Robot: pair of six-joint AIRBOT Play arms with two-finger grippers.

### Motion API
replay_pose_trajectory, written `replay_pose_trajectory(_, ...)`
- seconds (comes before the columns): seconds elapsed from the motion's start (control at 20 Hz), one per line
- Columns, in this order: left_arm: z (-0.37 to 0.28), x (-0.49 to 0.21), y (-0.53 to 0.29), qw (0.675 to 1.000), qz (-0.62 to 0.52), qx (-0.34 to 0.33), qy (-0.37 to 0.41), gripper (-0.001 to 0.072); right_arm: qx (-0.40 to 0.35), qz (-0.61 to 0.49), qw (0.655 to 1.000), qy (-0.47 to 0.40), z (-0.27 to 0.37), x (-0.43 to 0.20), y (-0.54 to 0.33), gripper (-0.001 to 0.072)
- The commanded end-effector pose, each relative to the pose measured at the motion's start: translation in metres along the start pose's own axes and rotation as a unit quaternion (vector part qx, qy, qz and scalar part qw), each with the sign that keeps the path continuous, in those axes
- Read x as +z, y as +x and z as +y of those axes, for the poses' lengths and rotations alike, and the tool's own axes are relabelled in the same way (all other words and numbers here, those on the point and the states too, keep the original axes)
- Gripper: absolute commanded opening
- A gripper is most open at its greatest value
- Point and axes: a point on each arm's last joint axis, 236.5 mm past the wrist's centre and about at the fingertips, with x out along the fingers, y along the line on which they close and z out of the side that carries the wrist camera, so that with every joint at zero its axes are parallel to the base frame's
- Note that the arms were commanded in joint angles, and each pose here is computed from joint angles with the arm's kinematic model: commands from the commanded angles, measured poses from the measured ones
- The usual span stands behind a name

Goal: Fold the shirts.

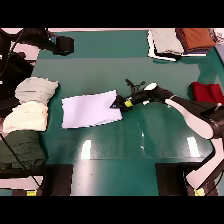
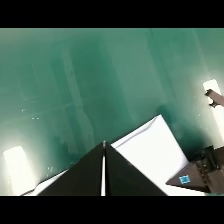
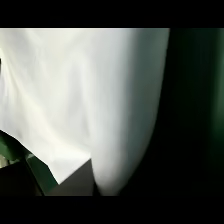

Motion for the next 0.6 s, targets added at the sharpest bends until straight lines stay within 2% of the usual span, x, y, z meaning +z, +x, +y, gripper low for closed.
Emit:
replay_pose_trajectory(0.0,-0.005,-0.002,0.001,1.000,0.003,-0.006,0.000,0.0023,-0.016,-0.004,0.997,-0.079,0.024,0.013,0.018,0.0017)
replay_pose_trajectory(0.1,-0.005,-0.002,0.001,1.000,0.003,-0.007,0.000,0.0023,-0.052,-0.028,0.990,-0.126,0.033,0.031,-0.002,0.0016)
replay_pose_trajectory(0.25,-0.023,-0.003,0.004,1.000,0.004,-0.021,0.010,0.0022,-0.127,-0.100,0.976,-0.148,0.028,0.070,-0.076,0.0017)
replay_pose_trajectory(0.4,-0.055,-0.004,0.007,0.999,-0.002,-0.044,0.032,0.0023,-0.201,-0.180,0.954,-0.132,0.001,0.099,-0.190,0.0016)
replay_pose_trajectory(0.55,-0.083,-0.004,0.008,0.997,-0.009,-0.064,0.050,0.0023,-0.274,-0.262,0.922,-0.075,-0.046,0.105,-0.317,0.0016)
